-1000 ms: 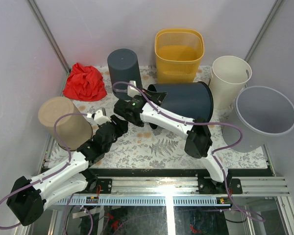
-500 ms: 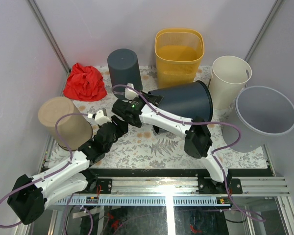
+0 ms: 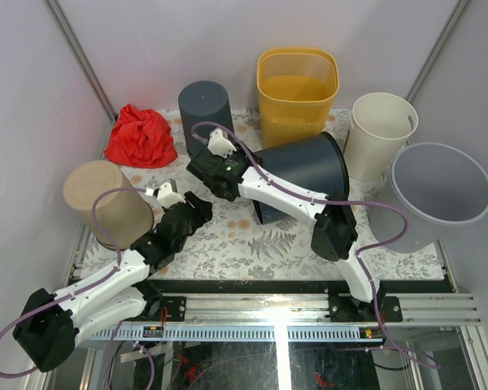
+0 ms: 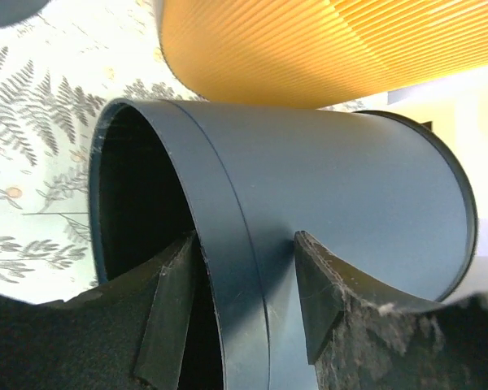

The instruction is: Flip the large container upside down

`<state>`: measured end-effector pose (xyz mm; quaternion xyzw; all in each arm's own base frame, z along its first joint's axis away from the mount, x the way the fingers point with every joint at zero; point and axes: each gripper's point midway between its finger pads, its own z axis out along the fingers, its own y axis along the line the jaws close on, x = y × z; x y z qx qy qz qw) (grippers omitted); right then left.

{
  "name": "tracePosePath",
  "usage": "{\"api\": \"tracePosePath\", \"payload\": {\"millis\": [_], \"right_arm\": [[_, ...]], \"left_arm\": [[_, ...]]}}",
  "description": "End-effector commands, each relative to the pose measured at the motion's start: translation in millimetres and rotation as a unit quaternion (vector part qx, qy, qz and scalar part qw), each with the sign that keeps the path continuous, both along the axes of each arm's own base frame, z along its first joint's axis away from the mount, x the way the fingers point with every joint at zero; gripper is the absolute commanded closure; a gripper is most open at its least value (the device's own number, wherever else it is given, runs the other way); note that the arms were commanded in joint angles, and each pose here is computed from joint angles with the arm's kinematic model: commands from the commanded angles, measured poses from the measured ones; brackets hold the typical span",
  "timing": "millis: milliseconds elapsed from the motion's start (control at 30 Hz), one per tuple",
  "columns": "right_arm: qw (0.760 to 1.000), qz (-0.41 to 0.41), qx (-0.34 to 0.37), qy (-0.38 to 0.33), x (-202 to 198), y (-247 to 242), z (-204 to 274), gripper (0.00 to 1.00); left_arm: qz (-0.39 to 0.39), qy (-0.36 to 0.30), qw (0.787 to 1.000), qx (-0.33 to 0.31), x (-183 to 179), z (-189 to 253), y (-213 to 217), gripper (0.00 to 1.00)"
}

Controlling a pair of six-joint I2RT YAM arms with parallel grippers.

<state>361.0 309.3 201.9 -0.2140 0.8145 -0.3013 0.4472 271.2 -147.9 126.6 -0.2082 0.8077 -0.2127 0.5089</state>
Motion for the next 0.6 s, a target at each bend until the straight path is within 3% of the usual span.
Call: {"api": "tracePosePath", "payload": {"millis": [0,267,567], "right_arm": [[0.985,0.038,0.157,0.065,-16,49,-21,0.44],[0.968,0.059,0.243,0.022,-29,34,36,0.4],[0.961,0.063,0.267,-0.017,-40,2,67,0.34]], "left_arm": [[0.007,-0.014,1.0,-0.014,4,7,0,0.47],[-0.051,-0.036,0.997,-0.046,-1,22,-21,0.46],[-0.16,-0.058,0.973,-0.154,-7,53,-76,0.47]]}}
